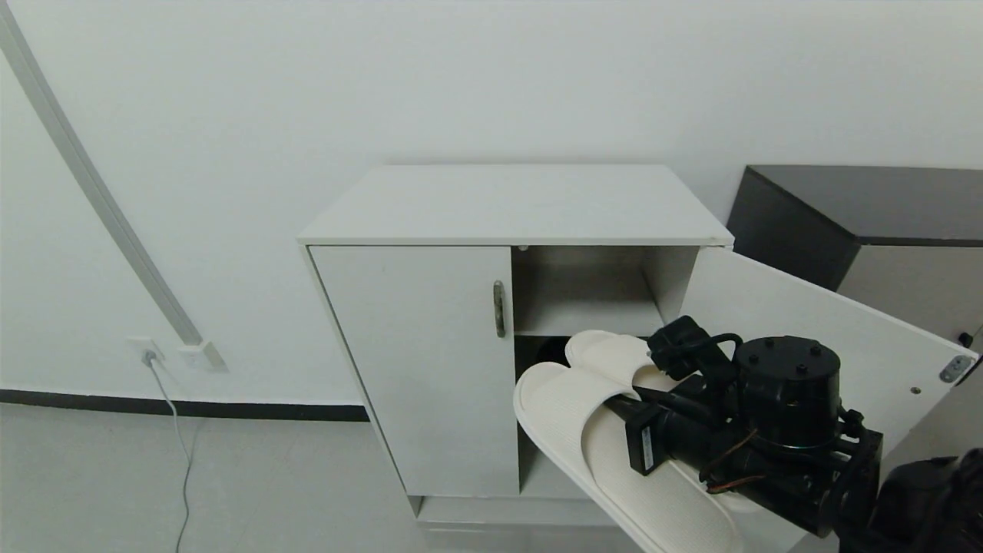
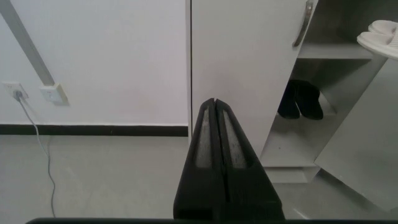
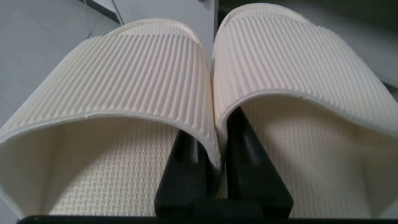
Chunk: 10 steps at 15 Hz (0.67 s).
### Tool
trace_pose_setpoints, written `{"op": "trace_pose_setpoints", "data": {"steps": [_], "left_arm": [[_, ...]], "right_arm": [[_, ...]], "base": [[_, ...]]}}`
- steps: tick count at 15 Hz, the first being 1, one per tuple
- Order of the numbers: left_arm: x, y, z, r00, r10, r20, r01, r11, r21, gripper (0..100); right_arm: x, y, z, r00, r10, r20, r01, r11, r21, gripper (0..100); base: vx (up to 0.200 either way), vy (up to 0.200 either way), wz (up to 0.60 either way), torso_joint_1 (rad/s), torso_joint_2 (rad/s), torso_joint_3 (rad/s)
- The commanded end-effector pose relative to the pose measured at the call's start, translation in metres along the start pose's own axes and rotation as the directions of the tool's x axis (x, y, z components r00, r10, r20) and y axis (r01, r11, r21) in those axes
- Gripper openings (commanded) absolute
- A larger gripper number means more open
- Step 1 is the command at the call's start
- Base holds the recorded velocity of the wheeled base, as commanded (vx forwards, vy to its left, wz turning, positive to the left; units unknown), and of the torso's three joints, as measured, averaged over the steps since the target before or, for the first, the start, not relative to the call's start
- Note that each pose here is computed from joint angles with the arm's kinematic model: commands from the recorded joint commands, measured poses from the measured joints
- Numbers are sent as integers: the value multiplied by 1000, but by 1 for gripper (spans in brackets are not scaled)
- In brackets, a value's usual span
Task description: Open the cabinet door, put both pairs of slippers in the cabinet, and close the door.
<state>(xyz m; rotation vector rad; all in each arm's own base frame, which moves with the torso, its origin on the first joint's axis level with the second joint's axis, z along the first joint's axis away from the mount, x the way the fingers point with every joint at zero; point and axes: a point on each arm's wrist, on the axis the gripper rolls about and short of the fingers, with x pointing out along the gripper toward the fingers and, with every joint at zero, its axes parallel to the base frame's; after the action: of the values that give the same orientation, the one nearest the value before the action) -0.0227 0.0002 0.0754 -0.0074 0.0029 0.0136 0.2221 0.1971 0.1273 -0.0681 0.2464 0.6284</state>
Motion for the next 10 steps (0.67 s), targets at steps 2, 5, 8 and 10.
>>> {"op": "trace_pose_setpoints", "data": {"steps": [2, 5, 8, 10], "left_arm": [[0, 0, 0, 1000, 0, 0, 0, 1000, 0, 0], [0, 0, 0, 1000, 0, 0, 0, 1000, 0, 0], [0, 0, 0, 1000, 0, 0, 0, 1000, 3, 0], [0, 0, 0, 1000, 0, 0, 0, 1000, 20, 0]], "right_arm": [[2, 0, -3, 1000, -2, -10, 2, 1000, -1, 0], [2, 0, -4, 1000, -2, -11, 2, 1000, -1, 0], [3, 0, -5, 1000, -3, -17, 3, 1000, -1, 0], [5, 0, -10, 999, -4, -33, 4, 1000, -3, 0]], "base": [[0, 0, 0, -183, 500, 325], [0, 0, 0, -157, 492, 317], [0, 0, 0, -142, 473, 320], [0, 0, 0, -115, 464, 339]]}}
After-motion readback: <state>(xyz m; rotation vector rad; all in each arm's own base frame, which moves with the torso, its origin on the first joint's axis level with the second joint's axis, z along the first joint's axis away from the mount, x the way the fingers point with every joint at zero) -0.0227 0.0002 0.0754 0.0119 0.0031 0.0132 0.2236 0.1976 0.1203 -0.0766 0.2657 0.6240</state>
